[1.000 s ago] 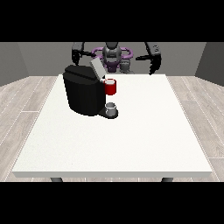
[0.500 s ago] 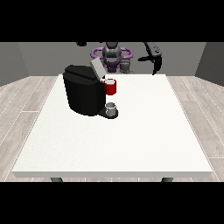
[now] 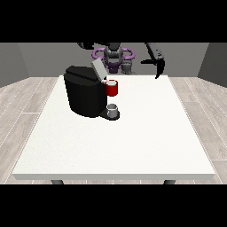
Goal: Insert the coffee pod into the coffee machine and close the lid
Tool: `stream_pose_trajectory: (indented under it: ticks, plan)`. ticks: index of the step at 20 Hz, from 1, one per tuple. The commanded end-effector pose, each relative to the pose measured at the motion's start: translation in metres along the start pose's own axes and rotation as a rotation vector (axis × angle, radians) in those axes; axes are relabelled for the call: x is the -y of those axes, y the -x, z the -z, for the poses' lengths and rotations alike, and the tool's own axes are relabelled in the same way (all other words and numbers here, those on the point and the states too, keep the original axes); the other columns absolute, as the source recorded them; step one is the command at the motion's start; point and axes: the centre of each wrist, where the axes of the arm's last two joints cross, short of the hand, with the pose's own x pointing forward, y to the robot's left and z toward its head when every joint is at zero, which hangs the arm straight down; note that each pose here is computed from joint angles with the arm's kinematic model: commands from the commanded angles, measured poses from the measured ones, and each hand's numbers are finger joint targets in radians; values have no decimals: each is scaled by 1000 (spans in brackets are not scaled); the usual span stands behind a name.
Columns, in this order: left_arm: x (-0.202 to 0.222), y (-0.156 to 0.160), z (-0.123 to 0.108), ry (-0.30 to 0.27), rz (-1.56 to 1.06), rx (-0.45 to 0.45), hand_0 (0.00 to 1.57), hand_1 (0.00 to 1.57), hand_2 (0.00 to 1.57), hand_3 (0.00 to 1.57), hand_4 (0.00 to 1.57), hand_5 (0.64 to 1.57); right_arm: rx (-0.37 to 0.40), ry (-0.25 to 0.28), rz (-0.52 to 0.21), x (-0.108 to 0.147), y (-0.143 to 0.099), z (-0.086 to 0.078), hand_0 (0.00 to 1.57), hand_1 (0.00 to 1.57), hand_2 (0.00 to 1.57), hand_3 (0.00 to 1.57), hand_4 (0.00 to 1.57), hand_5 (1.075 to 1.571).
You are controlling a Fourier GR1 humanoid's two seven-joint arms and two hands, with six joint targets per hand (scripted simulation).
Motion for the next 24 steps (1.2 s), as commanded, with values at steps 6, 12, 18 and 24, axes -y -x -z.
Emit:
stream_pose_trajectory:
  ticks: [6,12,18,24]
  plan:
    - [33,-17,9,67,28,113,0,0,0,0,211,1571,26,86,-107,-10,-1,32,0,0,0,0,225,1571]
    - [21,-36,1,67,32,108,0,0,0,0,373,1571,-13,127,-97,29,0,64,0,0,0,0,350,1571]
    - [14,-34,-2,27,26,165,0,0,0,0,301,1571,-10,151,-120,45,11,75,0,0,0,0,389,1571]
    - [30,-43,6,54,26,167,0,0,0,0,371,1571,-3,181,-112,48,22,92,0,0,0,0,443,1571]
